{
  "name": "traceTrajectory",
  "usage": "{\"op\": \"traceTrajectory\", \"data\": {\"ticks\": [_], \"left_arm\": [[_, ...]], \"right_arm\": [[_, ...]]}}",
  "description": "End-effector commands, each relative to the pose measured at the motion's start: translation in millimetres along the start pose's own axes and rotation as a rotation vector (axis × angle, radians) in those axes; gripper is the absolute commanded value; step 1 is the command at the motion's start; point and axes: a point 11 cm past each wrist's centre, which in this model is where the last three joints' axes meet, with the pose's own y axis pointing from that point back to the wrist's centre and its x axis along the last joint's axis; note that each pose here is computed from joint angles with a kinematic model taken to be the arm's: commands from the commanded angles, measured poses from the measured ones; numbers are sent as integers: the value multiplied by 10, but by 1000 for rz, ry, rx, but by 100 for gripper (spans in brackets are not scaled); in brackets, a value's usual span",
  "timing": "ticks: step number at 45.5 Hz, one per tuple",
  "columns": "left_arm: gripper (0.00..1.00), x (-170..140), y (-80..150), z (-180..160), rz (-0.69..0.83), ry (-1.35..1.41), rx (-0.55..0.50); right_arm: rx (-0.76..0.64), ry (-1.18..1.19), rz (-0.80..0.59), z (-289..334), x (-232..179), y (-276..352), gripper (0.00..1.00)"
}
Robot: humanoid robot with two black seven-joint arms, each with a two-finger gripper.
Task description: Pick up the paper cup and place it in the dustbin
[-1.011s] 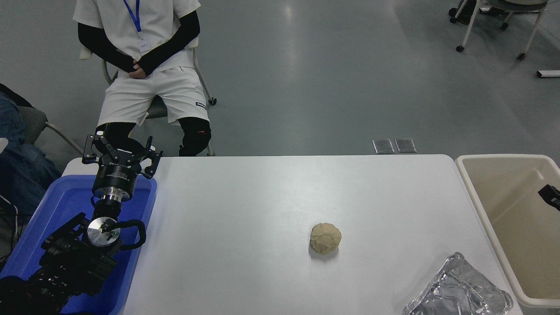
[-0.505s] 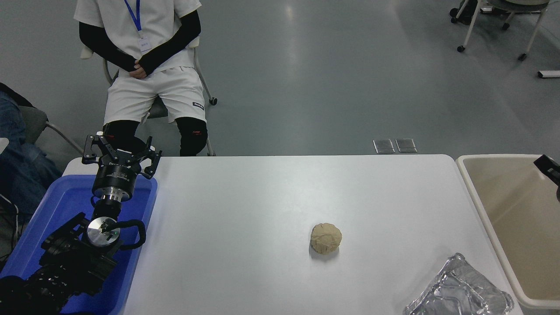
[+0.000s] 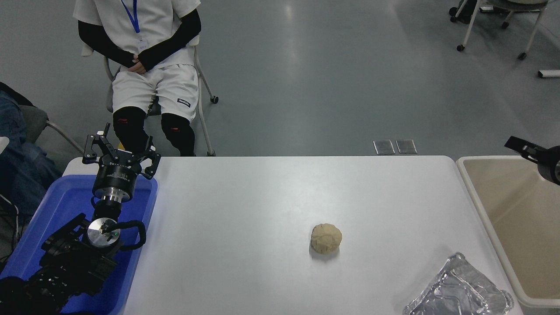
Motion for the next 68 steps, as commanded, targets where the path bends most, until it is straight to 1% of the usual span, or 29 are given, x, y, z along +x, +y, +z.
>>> {"op": "traceTrajectory", "data": {"ticks": [1, 10, 15, 21, 30, 31, 36, 42, 45, 54, 68], "left_arm": [[99, 0, 0, 0, 0, 0, 0], [99, 0, 0, -2, 0, 0, 1], [99, 0, 0, -2, 0, 0, 2], [99, 0, 0, -2, 0, 0, 2], [99, 0, 0, -2, 0, 0, 2], [99, 0, 0, -2, 0, 0, 2], [99, 0, 0, -2, 0, 0, 2], [99, 0, 0, -2, 0, 0, 2], [99, 0, 0, -2, 0, 0, 2], [99, -2, -4, 1, 0, 0, 1], [99, 0, 0, -2, 0, 0, 2]], "right_arm": [[75, 171, -178, -548, -5, 359, 100], [40, 471, -253, -1041, 29, 616, 100], [47, 583, -275, -1424, 101, 749, 100], [24, 591, -396, -1584, 209, 1024, 100], [7, 606, -662, -1776, -17, 1233, 100], [5, 613, -670, -1792, -30, 1238, 100], [18, 626, -662, -1882, -32, 1242, 100], [107, 585, -660, -2115, -70, 1287, 100], [128, 559, -667, -2169, -96, 1291, 100], [132, 576, -671, -2235, -129, 1306, 100], [99, 582, -633, -2187, 28, 1353, 100]]}}
